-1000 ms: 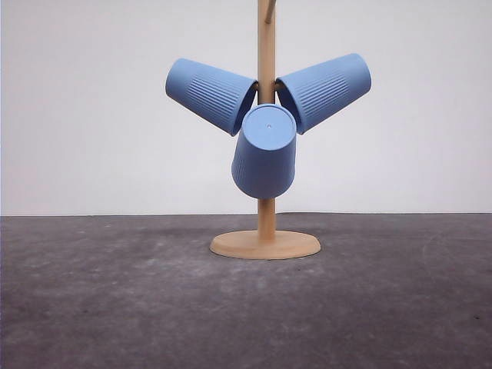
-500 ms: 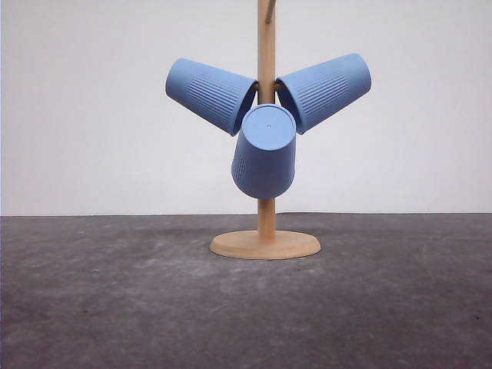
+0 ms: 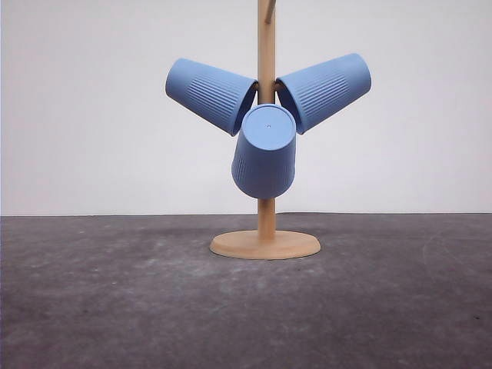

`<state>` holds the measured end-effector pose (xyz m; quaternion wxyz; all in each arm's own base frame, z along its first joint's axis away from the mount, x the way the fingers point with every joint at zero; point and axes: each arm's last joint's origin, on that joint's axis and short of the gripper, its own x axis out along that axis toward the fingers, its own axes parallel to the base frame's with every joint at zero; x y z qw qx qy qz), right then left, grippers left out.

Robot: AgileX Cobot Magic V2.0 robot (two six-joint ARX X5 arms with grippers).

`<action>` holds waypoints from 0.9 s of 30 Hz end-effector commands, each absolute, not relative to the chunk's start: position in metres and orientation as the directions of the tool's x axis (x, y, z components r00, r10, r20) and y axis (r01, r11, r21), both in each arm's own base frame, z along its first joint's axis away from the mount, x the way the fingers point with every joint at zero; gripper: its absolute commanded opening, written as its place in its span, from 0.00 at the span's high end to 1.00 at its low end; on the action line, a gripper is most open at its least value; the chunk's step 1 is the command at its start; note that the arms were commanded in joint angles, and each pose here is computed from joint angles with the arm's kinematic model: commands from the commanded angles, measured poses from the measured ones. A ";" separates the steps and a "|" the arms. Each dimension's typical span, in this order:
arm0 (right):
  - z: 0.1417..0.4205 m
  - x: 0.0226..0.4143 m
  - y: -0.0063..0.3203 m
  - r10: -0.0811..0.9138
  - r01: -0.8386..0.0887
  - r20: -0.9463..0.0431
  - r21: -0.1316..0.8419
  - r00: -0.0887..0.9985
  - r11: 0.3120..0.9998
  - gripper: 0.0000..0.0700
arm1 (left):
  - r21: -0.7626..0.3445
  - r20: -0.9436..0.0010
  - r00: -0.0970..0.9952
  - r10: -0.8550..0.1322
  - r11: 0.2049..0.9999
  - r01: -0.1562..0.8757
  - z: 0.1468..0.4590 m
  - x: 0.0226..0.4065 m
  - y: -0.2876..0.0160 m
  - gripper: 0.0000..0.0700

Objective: Place three cups

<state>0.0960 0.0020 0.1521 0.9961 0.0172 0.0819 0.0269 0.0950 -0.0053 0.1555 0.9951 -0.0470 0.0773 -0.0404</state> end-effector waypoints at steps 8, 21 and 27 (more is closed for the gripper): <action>0.152 0.096 0.002 0.055 -0.048 -0.152 0.048 0.987 0.998 0.98 | -0.097 -0.147 0.985 -0.086 0.993 0.073 0.153 0.096 -0.005 0.98; 0.152 0.096 0.002 0.055 -0.048 -0.152 0.048 0.987 0.998 0.98 | -0.097 -0.147 0.985 -0.086 0.993 0.073 0.153 0.096 -0.005 0.98; 0.152 0.096 0.002 0.055 -0.048 -0.153 0.048 0.987 0.998 0.98 | -0.097 -0.147 0.985 -0.086 0.993 0.073 0.153 0.096 -0.005 0.98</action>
